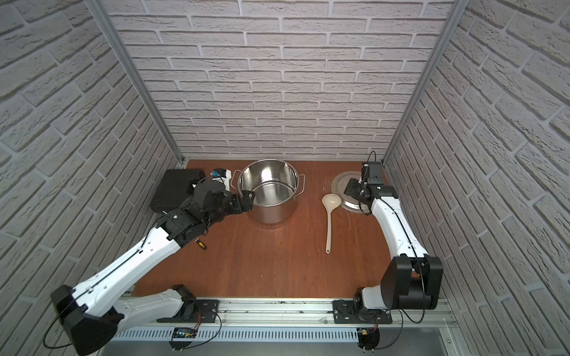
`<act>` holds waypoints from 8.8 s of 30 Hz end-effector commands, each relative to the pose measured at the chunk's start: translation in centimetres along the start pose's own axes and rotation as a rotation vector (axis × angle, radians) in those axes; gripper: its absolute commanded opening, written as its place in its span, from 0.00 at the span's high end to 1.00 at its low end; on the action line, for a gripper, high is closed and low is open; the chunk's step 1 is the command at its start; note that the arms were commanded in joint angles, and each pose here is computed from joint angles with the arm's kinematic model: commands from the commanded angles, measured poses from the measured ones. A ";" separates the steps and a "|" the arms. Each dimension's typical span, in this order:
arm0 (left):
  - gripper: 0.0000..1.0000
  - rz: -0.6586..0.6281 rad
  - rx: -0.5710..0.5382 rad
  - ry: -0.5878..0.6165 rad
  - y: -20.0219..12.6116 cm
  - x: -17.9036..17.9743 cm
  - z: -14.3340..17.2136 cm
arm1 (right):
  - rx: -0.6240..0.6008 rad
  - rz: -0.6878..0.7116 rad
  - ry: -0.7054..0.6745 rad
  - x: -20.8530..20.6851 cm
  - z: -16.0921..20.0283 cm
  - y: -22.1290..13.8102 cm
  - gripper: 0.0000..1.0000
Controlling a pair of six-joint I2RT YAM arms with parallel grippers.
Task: Stir the soup with a spoon
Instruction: Place the lid at the center of the board, then pick up the spoon from the center of the board, then adjust the spoon, then stir the soup in the pan with a stick.
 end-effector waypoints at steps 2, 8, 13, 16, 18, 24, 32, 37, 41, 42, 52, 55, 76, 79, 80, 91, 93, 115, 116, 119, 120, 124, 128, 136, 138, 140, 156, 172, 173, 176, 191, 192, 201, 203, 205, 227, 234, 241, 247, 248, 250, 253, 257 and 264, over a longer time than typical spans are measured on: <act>0.02 0.007 -0.015 0.034 -0.4 -0.1 1.3 | 0.112 -0.007 -0.027 0.7 5.1 -1.1 0.49; 0.02 0.055 0.046 0.055 -0.5 -0.6 3.3 | 0.243 -0.002 -0.025 0.2 11.1 -0.4 0.54; 0.02 0.045 0.063 0.060 -1.2 0.0 4.5 | 0.299 0.011 -0.045 0.3 12.7 1.5 0.56; 0.02 0.034 0.035 0.030 -1.8 0.4 4.6 | 0.327 0.021 -0.060 0.7 12.9 3.2 0.59; 0.02 0.023 0.015 0.006 -2.1 0.5 4.5 | 0.340 0.026 -0.067 1.0 12.9 4.2 0.61; 0.02 -0.001 -0.035 -0.035 -2.6 0.3 4.3 | 0.362 0.043 -0.085 1.8 12.6 7.0 0.65; 0.02 -0.003 -0.020 -0.015 -2.7 -0.1 4.4 | 0.362 0.097 -0.119 2.4 12.3 8.7 0.67; 0.02 -0.005 -0.026 -0.015 -3.0 0.2 4.4 | 0.364 0.133 -0.129 2.1 12.3 9.0 0.68; 0.02 -0.031 -0.048 -0.016 -3.0 0.5 4.3 | 0.357 0.155 -0.152 1.9 12.2 9.1 0.67; 0.02 -0.032 -0.047 -0.015 -3.0 0.5 4.3 | 0.363 0.160 -0.161 1.9 12.2 9.3 0.67; 0.02 -0.027 -0.041 -0.015 -3.0 0.3 4.2 | 0.396 0.186 -0.163 2.1 12.4 11.4 0.70; 0.02 -0.029 -0.044 -0.016 -3.1 0.4 4.1 | 0.399 0.184 -0.165 2.1 12.5 11.5 0.76; 0.02 0.179 -0.172 0.434 -2.6 -6.1 5.1 | 0.290 0.005 -0.054 5.4 8.5 0.8 0.98; 0.02 0.157 -0.201 0.625 -2.3 -8.1 6.0 | 0.243 -0.084 -0.005 7.4 6.8 -2.9 0.98; 0.02 0.151 -0.207 0.670 -2.2 -8.6 6.2 | 0.229 -0.109 0.001 8.0 6.4 -4.0 0.98; 0.02 0.113 -0.360 1.028 -2.5 -14.8 7.3 | 0.091 -0.187 -0.099 13.0 5.1 -11.5 0.98; 0.03 0.114 -0.380 1.059 -2.6 -15.8 7.7 | 0.063 -0.191 -0.114 13.6 5.4 -12.2 0.98; 0.35 0.004 -0.412 0.953 -0.8 -16.2 8.3 | 0.035 -0.271 -0.052 15.2 6.6 -14.6 0.98; 0.39 0.002 -0.407 0.947 -0.7 -16.0 8.3 | 0.033 -0.272 -0.049 15.2 6.6 -14.6 0.97; 0.48 0.010 -0.382 0.934 -0.4 -15.5 8.4 | 0.037 -0.278 -0.050 15.3 6.6 -14.7 0.97; 0.51 0.011 -0.377 0.932 -0.3 -15.4 8.4 | 0.039 -0.279 -0.050 15.3 6.7 -14.7 0.97; 0.59 0.019 -0.353 0.943 0.1 -15.3 8.7 | 0.056 -0.284 -0.046 15.5 7.0 -14.5 0.97; 0.60 0.003 -0.335 0.957 0.6 -15.2 9.0 | 0.064 -0.292 -0.038 15.7 7.1 -14.5 0.97; 0.37 -0.056 -0.351 0.927 0.8 -14.5 8.8 | 0.065 -0.287 -0.044 15.9 7.2 -14.6 0.97; 0.37 -0.062 -0.349 0.926 0.8 -14.3 8.8 | 0.064 -0.287 -0.041 15.8 7.2 -14.7 0.97; 0.41 -0.060 -0.346 0.926 0.8 -14.3 8.9 | 0.064 -0.290 -0.041 15.8 7.2 -14.7 0.97; 1.00 -0.039 -0.328 0.879 0.5 -13.7 8.0 | 0.068 -0.345 -0.022 16.5 7.6 -14.6 0.97; 1.00 -0.001 -0.096 0.614 -0.7 -5.6 5.3 | -0.114 -0.507 -0.059 18.0 4.1 -18.9 0.26; 1.00 -0.015 -0.074 0.594 -1.1 -5.1 4.8 | -0.135 -0.513 -0.074 18.0 3.8 -19.4 0.25; 1.00 -0.045 0.008 0.542 -2.3 -3.4 2.9 | -0.215 -0.473 -0.159 17.6 2.8 -20.5 0.14; 1.00 -0.217 0.471 0.550 -2.3 -1.4 -1.8 | -0.406 -0.080 -0.598 17.3 -0.2 -18.6 0.00; 1.00 -0.219 0.479 0.545 -1.9 -1.5 -1.8 | -0.399 -0.068 -0.595 17.1 -0.3 -18.4 0.00; 1.00 -0.264 0.497 0.530 1.0 -2.9 -4.4 | -0.354 -0.093 -0.516 16.2 0.1 -16.2 0.00; 1.00 -0.264 0.533 0.537 2.1 -3.4 -4.4 | -0.337 -0.083 -0.502 15.9 0.3 -15.9 0.00; 1.00 -0.266 0.578 0.541 3.1 -3.8 -4.3 | -0.330 -0.080 -0.485 15.4 0.4 -16.0 0.00; 1.00 -0.386 0.719 0.488 7.5 -4.2 -5.1 | -0.357 -0.079 -0.557 11.8 1.2 -17.9 0.00; 1.00 -0.419 0.693 0.509 8.4 -4.0 -5.1 | -0.318 -0.076 -0.566 11.3 2.0 -17.4 0.00; 1.00 -0.386 0.716 0.542 10.1 -4.8 -4.0 | -0.302 -0.074 -0.548 10.7 2.7 -17.0 0.00; 1.00 -0.344 0.729 0.570 11.2 -6.2 -2.7 | -0.320 -0.098 -0.525 10.3 2.9 -17.4 0.00; 1.00 -0.337 0.729 0.574 11.2 -6.4 -2.6 | -0.320 -0.100 -0.523 10.3 2.9 -17.4 0.00; 1.00 -0.311 0.718 0.579 11.1 -7.0 -2.5 | -0.314 -0.102 -0.523 10.3 3.0 -17.3 0.00; 1.00 -0.259 0.707 0.584 10.9 -8.1 -2.3 | -0.310 -0.104 -0.520 10.4 3.0 -17.0 0.00; 1.00 -0.235 0.753 0.608 10.0 -8.7 -1.4 | -0.310 -0.106 -0.520 10.7 2.9 -16.8 0.00; 1.00 -0.283 0.809 0.609 6.7 -7.3 -0.4 | -0.330 -0.121 -0.518 11.1 2.6 -17.0 0.00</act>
Point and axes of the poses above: each gripper's point midway between its finger pads, its own y axis out along the fingers, its own x axis along the line the jaws close on, z = x × y, the point moved 8 cm from there along -y, back along the fingers
